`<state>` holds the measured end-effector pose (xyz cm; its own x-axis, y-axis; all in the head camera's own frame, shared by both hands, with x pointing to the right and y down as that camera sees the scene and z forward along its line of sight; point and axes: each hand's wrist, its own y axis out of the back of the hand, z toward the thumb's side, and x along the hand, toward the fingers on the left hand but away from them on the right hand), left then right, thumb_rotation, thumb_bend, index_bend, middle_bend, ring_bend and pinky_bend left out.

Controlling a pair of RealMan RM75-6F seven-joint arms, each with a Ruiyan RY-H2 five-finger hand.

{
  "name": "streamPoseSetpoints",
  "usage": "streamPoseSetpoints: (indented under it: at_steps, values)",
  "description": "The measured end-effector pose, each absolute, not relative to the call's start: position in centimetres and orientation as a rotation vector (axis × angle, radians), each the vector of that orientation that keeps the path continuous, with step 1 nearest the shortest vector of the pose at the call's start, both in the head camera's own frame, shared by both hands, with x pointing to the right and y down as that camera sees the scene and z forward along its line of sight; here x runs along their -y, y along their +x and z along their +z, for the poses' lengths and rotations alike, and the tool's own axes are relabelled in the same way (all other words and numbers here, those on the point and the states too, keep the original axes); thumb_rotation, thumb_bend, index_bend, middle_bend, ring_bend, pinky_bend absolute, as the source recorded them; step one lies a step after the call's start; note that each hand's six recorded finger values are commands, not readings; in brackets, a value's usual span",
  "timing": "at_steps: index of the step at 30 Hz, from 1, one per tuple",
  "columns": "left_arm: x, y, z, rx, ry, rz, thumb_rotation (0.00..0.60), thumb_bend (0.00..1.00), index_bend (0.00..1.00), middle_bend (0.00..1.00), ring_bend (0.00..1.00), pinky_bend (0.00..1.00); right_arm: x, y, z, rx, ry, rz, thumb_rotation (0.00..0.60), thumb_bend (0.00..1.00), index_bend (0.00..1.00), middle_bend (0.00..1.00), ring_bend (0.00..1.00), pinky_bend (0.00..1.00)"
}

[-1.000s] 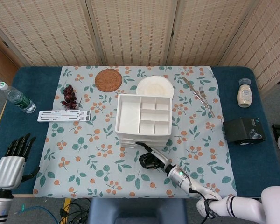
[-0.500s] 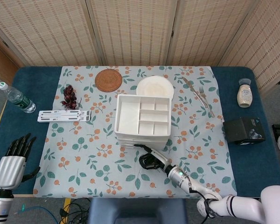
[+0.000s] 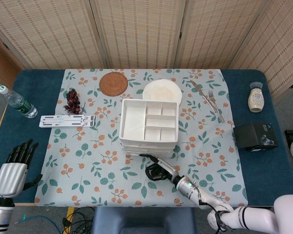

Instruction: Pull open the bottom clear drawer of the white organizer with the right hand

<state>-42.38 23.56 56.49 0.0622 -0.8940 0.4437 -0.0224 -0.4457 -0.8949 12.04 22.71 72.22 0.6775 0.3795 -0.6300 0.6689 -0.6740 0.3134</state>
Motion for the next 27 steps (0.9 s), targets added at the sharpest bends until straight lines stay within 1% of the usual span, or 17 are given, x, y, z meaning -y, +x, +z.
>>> streamPoseSetpoints:
  at_steps: [5, 19, 21, 25, 27]
  values:
    - [-23.6, -42.3, 56.6, -0.937, -1.599, -1.478, 0.600, 0.20, 0.02, 0.00, 0.05, 0.09, -23.0, 12.2, 72.1, -0.810, 2.364, -0.722, 0.600, 0.57, 0.18, 0.75, 0.95, 0.95]
    - [-23.6, -42.0, 56.8, -0.930, -1.607, -1.472, 0.600, 0.20, 0.03, 0.00, 0.05, 0.09, -23.4, 13.0, 71.8, -0.840, 2.377, -0.714, 0.600, 0.57, 0.10, 0.74, 0.95, 0.95]
    - [-23.6, -42.0, 56.8, -0.929, -1.607, -1.472, 0.600, 0.20, 0.02, 0.00, 0.05, 0.09, -23.5, 13.0, 71.8, -0.838, 2.379, -0.716, 0.600, 0.54, 0.09, 0.74, 0.95, 0.95]
    - [-23.6, -42.0, 56.8, -0.929, -1.607, -1.470, 0.600, 0.20, 0.02, 0.00, 0.05, 0.09, -23.7, 13.1, 72.0, -0.845, 2.377, -0.718, 0.600, 0.44, 0.08, 0.74, 0.95, 0.95]
    - [-23.7, -42.1, 56.8, -0.930, -1.606, -1.470, 0.600, 0.20, 0.02, 0.00, 0.05, 0.09, -23.8, 13.1, 72.0, -0.844, 2.378, -0.718, 0.600, 0.43, 0.08, 0.74, 0.95, 0.95]
